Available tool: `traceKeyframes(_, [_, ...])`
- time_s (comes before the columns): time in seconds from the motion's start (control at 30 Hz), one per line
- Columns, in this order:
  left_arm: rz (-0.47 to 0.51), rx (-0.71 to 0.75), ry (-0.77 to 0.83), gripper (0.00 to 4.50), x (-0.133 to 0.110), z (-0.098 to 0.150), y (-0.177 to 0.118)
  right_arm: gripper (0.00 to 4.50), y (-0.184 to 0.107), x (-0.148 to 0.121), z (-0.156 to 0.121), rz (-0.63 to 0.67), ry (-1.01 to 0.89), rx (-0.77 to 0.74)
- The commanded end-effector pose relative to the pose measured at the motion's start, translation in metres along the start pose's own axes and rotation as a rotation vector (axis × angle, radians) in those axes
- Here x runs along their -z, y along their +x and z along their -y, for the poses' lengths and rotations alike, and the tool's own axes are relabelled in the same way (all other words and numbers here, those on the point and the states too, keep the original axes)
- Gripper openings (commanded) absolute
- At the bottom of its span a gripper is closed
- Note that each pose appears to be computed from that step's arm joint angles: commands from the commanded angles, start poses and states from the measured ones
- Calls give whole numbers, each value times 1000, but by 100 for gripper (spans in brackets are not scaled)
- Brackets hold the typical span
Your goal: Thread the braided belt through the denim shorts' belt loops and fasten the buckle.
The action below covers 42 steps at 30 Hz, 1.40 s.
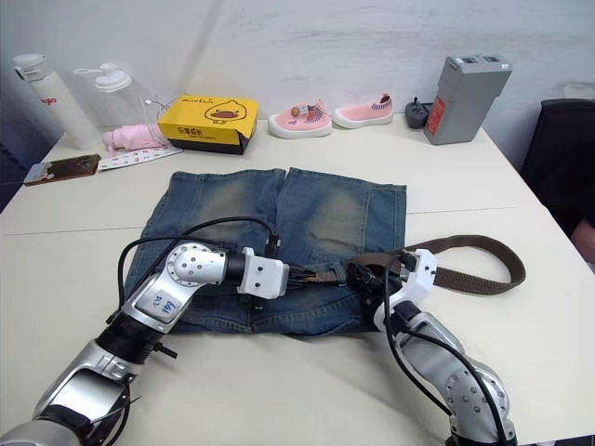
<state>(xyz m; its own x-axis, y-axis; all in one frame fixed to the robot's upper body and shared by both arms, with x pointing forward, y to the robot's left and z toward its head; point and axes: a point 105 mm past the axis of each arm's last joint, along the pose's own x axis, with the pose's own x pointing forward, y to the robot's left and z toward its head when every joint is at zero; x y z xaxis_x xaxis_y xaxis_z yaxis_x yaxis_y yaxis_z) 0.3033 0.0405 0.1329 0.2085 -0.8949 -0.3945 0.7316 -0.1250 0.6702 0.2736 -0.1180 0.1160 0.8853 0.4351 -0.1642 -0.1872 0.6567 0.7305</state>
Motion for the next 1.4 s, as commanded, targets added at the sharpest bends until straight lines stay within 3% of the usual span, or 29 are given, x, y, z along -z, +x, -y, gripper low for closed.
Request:
traceKeyframes(0.03, [3, -51, 4, 0, -6, -11, -8, 77, -3, 5, 3, -30, -8, 20])
traceKeyframes(0.13, [-6, -50, -8, 0, -6, -14, -11, 170, -16, -18, -6, -3, -49, -47])
traceKeyframes(0.17, [-6, -45, -18, 0, -6, -14, -11, 239, -24, -25, -11, -10, -88, -88])
traceKeyframes(0.2, [-4, -38, -28, 0, -7, -14, -10, 274, -32, -30, -15, -24, -142, -124])
traceKeyframes(0.3, [12, -27, -58, 0, -11, -14, -6, 418, -54, -33, -29, -115, -407, -242])
traceKeyframes(0.33, [17, -21, -66, 0, -12, -13, -4, 445, -61, -32, -35, -133, -514, -292])
traceKeyframes(0.47, [37, -17, -108, 0, -14, -13, 0, 445, -82, -8, -55, -275, -904, -494])
traceKeyframes(0.57, [44, -8, -134, 0, -16, -14, 0, 445, -87, 16, -46, -401, -1139, -552])
traceKeyframes(0.7, [41, 0, -141, 0, -18, -15, -5, 445, -72, 29, -17, -449, -1415, -494])
traceKeyframes(0.8, [38, 1, -136, 0, -21, -17, -10, 445, -52, 28, -1, -414, -1494, -384])
traceKeyframes(0.83, [35, -1, -131, 0, -21, -17, -13, 407, -47, 28, 6, -413, -1511, -341])
traceKeyframes(0.9, [10, -6, -119, 0, -19, -19, -23, 372, -43, 33, 16, -432, -1489, -295])
traceKeyframes(1.17, [-122, 19, -39, 0, -9, -11, -69, 7, -35, 35, 28, -422, -1363, -177])
traceKeyframes(1.4, [-175, 48, 54, 0, 0, 11, -97, 0, -46, -14, 63, -395, -1367, 46])
